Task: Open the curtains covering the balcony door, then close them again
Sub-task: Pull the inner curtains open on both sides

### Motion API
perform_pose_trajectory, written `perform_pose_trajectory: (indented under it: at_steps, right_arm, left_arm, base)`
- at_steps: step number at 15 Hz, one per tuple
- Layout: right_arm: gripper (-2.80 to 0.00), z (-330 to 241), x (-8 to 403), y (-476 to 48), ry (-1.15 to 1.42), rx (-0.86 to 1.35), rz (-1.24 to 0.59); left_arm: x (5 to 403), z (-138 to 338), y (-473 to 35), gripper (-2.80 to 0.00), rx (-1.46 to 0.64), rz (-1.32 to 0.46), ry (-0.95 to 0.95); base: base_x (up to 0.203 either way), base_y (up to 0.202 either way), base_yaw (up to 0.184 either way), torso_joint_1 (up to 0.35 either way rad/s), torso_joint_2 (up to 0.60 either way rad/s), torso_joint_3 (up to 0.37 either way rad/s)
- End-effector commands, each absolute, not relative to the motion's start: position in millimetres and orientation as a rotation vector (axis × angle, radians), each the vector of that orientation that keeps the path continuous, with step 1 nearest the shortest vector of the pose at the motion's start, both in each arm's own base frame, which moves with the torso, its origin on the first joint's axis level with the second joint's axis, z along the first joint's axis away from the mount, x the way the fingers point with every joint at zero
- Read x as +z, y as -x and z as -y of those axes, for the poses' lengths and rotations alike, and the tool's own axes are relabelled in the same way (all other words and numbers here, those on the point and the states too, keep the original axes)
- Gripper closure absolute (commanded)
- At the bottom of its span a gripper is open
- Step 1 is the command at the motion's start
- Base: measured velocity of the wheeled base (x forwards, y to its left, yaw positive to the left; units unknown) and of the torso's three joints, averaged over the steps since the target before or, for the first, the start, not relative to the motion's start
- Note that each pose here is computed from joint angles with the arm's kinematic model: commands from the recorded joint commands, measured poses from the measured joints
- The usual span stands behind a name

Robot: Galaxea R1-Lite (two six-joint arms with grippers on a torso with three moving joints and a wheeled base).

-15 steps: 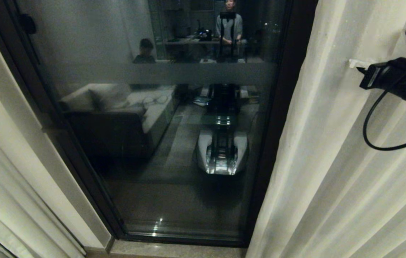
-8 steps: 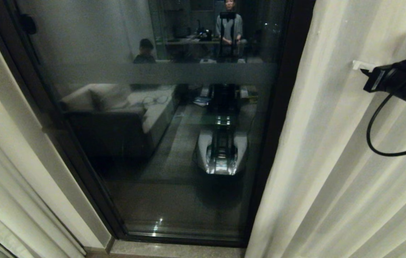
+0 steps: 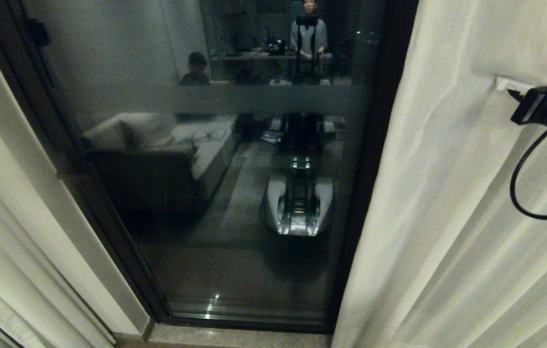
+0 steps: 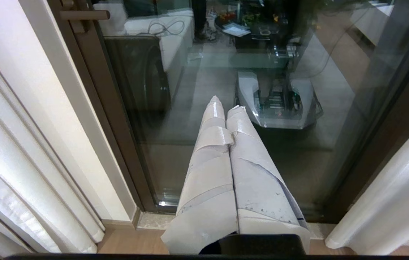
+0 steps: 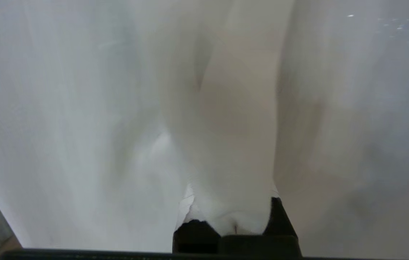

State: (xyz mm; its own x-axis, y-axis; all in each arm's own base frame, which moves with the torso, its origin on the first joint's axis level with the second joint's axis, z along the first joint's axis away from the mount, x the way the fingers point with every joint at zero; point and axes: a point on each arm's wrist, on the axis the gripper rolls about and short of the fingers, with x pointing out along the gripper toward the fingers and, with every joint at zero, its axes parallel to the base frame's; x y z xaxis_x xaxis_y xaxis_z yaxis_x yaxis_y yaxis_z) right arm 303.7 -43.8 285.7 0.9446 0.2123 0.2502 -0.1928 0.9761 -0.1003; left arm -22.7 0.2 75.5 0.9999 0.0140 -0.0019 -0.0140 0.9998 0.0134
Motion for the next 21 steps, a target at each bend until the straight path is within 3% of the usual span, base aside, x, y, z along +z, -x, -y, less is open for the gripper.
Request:
perform_pose_trajectory:
  at_steps: [1,11,21]
  right_arm:
    - [0.00,49.0,295.3,-292.7,0.090,0.185,0.298]
    - [0.00,50.0,309.9,-276.3,0.091,0.111,0.355]
    - [0.00,47.4,297.3,-262.9,0.084,0.107,0.325]
  left_arm:
    - [75.5,-0.2,22.7,0.00,0.014,-0.002,-0.014]
    - [75.5,-0.2,22.7,0.00,0.014,-0.002,-0.014]
    - [75.5,-0.1,22.7,0.00,0.015,-0.002,-0.014]
  base:
    - [0.000,0.000,0.000,0.000,0.00,0.000]
    - [0.000,0.000,0.000,0.000,0.00,0.000]
    - [0.000,0.000,0.000,0.000,0.00,0.000]
